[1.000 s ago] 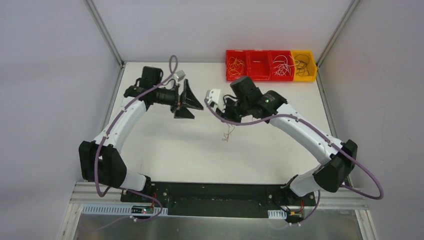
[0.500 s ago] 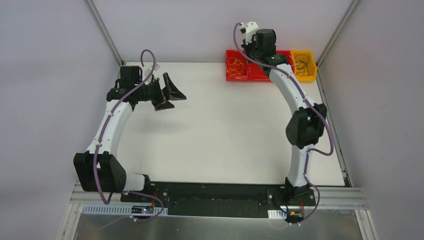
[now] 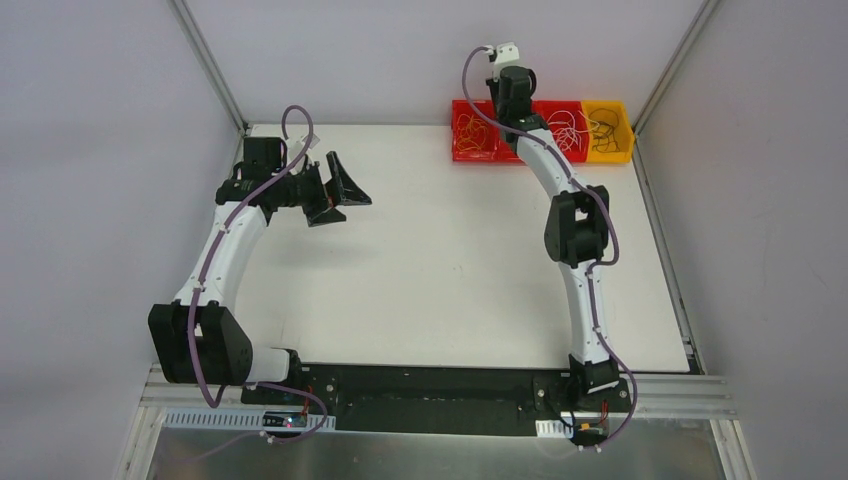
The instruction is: Untangle the cables
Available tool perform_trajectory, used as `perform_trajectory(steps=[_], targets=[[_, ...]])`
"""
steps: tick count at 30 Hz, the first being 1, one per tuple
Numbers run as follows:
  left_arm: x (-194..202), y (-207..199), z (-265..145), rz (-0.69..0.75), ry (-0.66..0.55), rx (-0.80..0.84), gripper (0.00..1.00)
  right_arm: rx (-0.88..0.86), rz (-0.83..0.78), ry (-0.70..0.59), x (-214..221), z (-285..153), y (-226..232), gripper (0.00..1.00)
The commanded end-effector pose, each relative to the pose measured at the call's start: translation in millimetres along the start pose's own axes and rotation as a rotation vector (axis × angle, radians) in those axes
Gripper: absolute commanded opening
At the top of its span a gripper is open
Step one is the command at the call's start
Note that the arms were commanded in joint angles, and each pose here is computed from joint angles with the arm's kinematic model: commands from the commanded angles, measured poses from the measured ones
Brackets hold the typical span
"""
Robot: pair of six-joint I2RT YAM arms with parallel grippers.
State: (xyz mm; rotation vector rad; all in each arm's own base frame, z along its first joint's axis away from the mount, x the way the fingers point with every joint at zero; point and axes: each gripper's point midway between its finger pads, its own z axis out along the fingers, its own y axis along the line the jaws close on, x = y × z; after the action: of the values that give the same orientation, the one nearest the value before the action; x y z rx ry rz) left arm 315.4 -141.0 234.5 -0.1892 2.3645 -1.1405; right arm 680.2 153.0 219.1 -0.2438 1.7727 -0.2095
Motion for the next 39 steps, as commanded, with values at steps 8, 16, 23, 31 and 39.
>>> perform_trajectory(steps=[8, 16, 23, 31, 39], targets=[[2, 5, 6, -0.016, 0.001, 0.008, 0.99, 0.126, 0.13, -0.053, -13, -2, -68, 0.0], [3, 6, 8, -0.032, 0.003, 0.014, 0.99, 0.045, 0.223, -0.043, 4, 10, -50, 0.0], [3, 11, 11, -0.041, 0.009, 0.006, 0.99, 0.191, 0.34, -0.197, 16, 39, -54, 0.0], [0, 15, 16, -0.067, 0.025, 0.004, 0.99, 0.118, 0.43, -0.236, 24, 62, -33, 0.01], [2, 22, 17, -0.076, 0.024, -0.011, 0.99, 0.107, 0.498, -0.288, 38, 82, -38, 0.0]])
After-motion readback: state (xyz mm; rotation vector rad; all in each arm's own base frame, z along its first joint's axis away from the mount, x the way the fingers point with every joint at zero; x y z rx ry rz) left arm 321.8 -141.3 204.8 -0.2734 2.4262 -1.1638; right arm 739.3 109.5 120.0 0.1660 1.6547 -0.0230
